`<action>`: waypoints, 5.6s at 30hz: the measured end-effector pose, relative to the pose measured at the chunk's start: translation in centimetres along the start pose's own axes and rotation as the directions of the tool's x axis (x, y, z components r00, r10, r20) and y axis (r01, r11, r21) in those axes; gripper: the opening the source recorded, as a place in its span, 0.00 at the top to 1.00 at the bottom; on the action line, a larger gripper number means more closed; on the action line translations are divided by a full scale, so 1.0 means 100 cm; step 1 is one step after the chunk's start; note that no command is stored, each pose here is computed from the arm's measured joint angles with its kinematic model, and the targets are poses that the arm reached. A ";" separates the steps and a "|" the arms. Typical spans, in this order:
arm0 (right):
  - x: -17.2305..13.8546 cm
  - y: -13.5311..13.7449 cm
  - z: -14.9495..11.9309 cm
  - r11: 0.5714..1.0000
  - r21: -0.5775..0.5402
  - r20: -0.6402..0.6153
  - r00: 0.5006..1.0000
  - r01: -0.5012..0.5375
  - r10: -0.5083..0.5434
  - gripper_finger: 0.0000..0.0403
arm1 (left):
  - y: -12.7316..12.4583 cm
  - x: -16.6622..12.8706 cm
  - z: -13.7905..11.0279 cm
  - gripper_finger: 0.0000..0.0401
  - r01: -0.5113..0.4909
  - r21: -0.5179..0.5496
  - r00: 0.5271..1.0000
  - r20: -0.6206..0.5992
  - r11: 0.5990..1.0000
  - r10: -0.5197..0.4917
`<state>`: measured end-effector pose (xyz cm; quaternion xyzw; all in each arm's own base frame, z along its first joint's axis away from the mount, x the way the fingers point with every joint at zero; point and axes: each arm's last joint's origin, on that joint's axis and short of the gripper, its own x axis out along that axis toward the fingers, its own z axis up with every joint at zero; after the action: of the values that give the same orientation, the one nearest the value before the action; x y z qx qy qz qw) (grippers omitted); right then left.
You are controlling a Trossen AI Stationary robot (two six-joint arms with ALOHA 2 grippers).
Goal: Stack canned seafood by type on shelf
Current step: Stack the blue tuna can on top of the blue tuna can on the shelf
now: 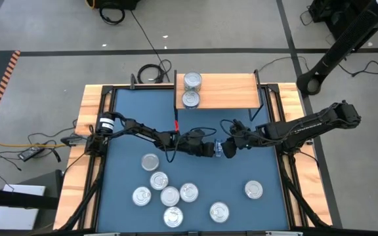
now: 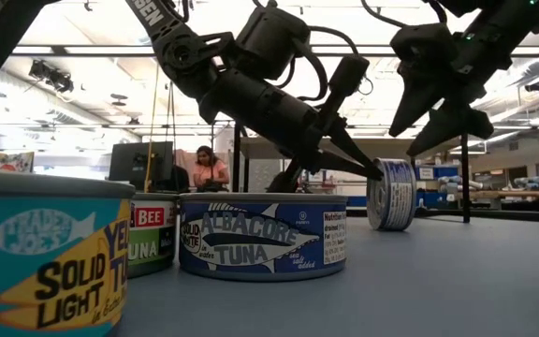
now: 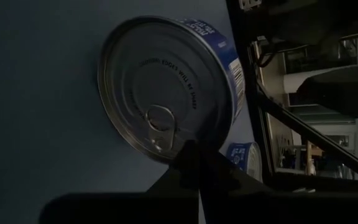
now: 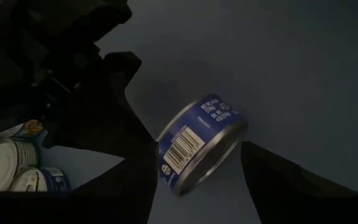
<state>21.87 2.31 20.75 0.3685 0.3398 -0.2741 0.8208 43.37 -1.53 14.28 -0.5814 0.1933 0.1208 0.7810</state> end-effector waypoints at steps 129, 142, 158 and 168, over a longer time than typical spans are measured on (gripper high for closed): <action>0.063 0.052 0.017 0.953 -0.032 -0.330 0.897 0.300 -0.294 0.33 | -0.013 -0.142 0.005 0.98 0.067 0.208 0.997 0.020 0.976 -0.073; 0.062 0.051 0.019 0.954 -0.075 -0.335 0.894 0.289 -0.297 0.66 | -0.014 -0.142 0.006 0.98 0.061 0.215 0.997 0.035 0.975 -0.070; 0.018 0.064 0.045 0.994 0.033 -0.136 0.986 0.099 -0.094 0.66 | -0.018 -0.143 0.007 0.99 0.097 0.225 0.993 0.050 0.969 -0.111; -0.038 0.057 0.090 0.846 0.360 0.475 0.858 -0.394 0.198 0.66 | -0.028 -0.144 0.010 0.99 0.200 0.208 0.972 0.083 0.957 -0.221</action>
<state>26.75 -0.76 30.50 0.5272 0.0208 -0.2837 0.8007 31.75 -0.87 23.36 -0.5107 0.0999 0.0475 0.8526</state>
